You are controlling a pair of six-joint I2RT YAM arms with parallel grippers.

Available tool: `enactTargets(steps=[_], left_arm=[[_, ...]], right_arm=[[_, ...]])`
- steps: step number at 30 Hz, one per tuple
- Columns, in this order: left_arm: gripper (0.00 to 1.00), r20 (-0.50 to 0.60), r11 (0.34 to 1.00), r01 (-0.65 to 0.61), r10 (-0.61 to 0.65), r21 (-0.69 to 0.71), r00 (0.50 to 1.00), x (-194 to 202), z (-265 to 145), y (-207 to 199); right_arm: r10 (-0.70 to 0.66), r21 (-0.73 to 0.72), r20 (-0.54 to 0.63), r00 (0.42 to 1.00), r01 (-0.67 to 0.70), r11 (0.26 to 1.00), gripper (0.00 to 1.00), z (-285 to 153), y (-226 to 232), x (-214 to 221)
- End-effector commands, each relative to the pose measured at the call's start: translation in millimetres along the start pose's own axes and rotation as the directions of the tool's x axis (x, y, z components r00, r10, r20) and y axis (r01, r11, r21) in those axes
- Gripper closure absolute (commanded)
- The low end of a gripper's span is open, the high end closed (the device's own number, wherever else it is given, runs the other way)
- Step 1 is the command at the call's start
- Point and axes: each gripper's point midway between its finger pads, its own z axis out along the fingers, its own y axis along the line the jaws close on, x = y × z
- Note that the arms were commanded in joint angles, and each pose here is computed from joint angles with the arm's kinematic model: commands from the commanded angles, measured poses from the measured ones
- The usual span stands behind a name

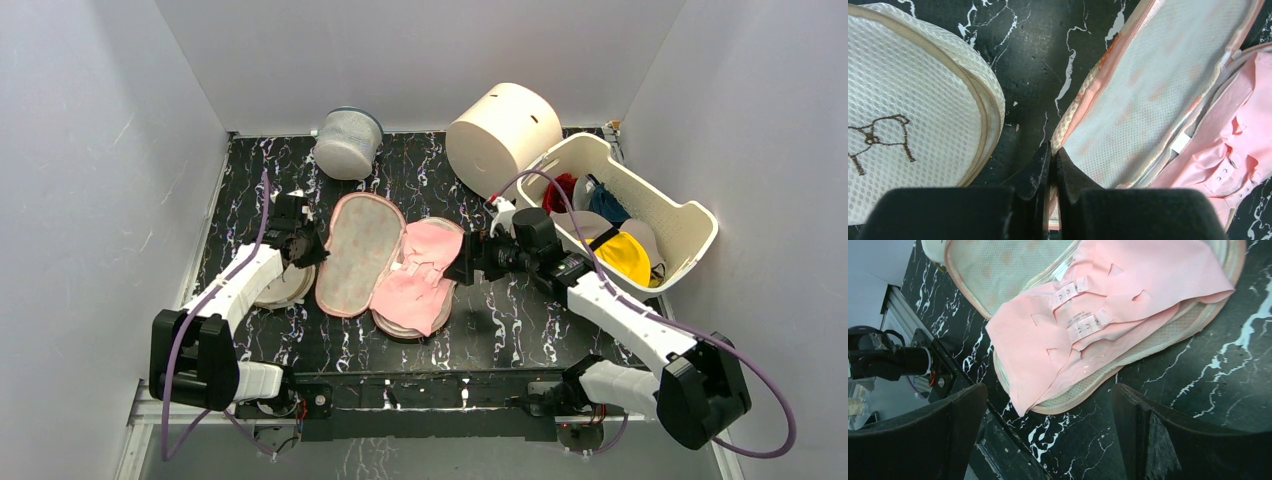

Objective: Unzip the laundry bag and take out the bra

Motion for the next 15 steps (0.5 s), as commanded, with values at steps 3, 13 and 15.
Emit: enactTargets(steps=[3,13,15], left_arm=[[0.81,0.078,1.000,-0.018,0.019,-0.021,0.997,-28.0,-13.2,-0.3],[0.02,0.406,0.927,-0.157,0.006,0.341,0.914,-101.0,-92.8,-76.3],[0.02,0.476,0.899,-0.213,0.005,0.383,0.879,-117.8,-109.5,-90.1]], right_arm=[[-0.038,-0.075,0.012,0.999,0.039,0.996,0.07,12.4,25.7,-7.0],[-0.093,0.094,-0.027,0.995,0.095,0.991,0.11,19.4,3.8,-14.1],[-0.112,0.129,-0.038,0.993,0.116,0.985,0.12,20.9,-0.8,-21.0]])
